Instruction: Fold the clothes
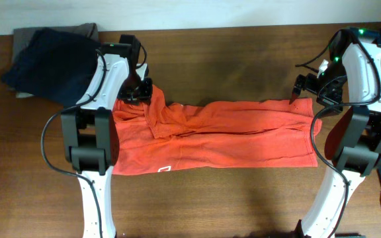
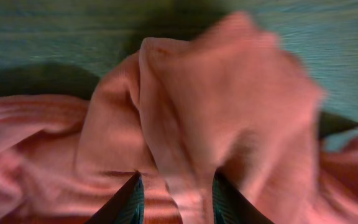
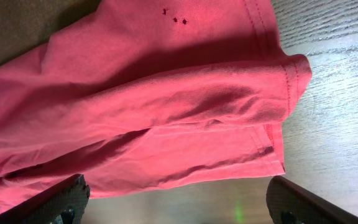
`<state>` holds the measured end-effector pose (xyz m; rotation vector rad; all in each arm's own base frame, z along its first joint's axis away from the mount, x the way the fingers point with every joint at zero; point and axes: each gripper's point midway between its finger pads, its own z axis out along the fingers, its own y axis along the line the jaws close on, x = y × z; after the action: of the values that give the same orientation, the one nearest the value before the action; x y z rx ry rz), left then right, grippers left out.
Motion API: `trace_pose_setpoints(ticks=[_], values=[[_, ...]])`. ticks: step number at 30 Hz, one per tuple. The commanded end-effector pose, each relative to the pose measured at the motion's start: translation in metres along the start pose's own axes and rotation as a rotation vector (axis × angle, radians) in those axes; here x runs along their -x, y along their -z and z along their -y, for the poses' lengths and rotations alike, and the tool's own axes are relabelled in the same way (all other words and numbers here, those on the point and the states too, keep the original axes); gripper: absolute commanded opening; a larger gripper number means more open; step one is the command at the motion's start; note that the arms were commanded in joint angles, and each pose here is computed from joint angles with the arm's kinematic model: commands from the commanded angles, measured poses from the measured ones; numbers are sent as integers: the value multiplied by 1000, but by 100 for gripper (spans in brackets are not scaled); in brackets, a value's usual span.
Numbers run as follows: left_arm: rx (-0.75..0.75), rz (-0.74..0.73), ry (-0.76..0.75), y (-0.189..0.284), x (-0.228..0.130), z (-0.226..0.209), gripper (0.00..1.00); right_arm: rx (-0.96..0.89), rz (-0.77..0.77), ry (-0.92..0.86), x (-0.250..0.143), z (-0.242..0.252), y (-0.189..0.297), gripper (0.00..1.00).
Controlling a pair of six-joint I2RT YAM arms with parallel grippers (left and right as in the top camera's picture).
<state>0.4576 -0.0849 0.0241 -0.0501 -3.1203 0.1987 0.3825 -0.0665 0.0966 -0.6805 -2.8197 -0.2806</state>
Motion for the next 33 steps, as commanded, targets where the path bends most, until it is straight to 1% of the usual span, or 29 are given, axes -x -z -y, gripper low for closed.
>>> trace_pose_setpoints(ticks=[1,3,6,9,13,18,21,22,28,33], values=[[-50,-22,17,-12,2,-4,36,14,9,13,2,-4,3,95],[-81,-25,29,-14,3,-4,36,14,9,13,2,-4,3,95],[-146,-17,2,-14,5,3,36,15,10,13,2,-4,3,95],[-165,-10,2,-13,7,4,35,15,10,13,2,-4,3,95],[-165,-10,2,-13,7,4,21,15,10,13,2,-4,3,95],[-165,-11,3,-13,7,4,15,15,10,13,2,-4,3,95],[-168,-11,3,-13,7,5,6,15,10,13,2,-4,3,95],[-168,-11,3,-13,7,5,1,15,10,13,2,-4,3,95],[-164,-3,3,-3,6,5,1,16,18,11,3,-4,5,94],[-155,37,-2,28,10,8,1,29,76,1,-2,-6,26,94]])
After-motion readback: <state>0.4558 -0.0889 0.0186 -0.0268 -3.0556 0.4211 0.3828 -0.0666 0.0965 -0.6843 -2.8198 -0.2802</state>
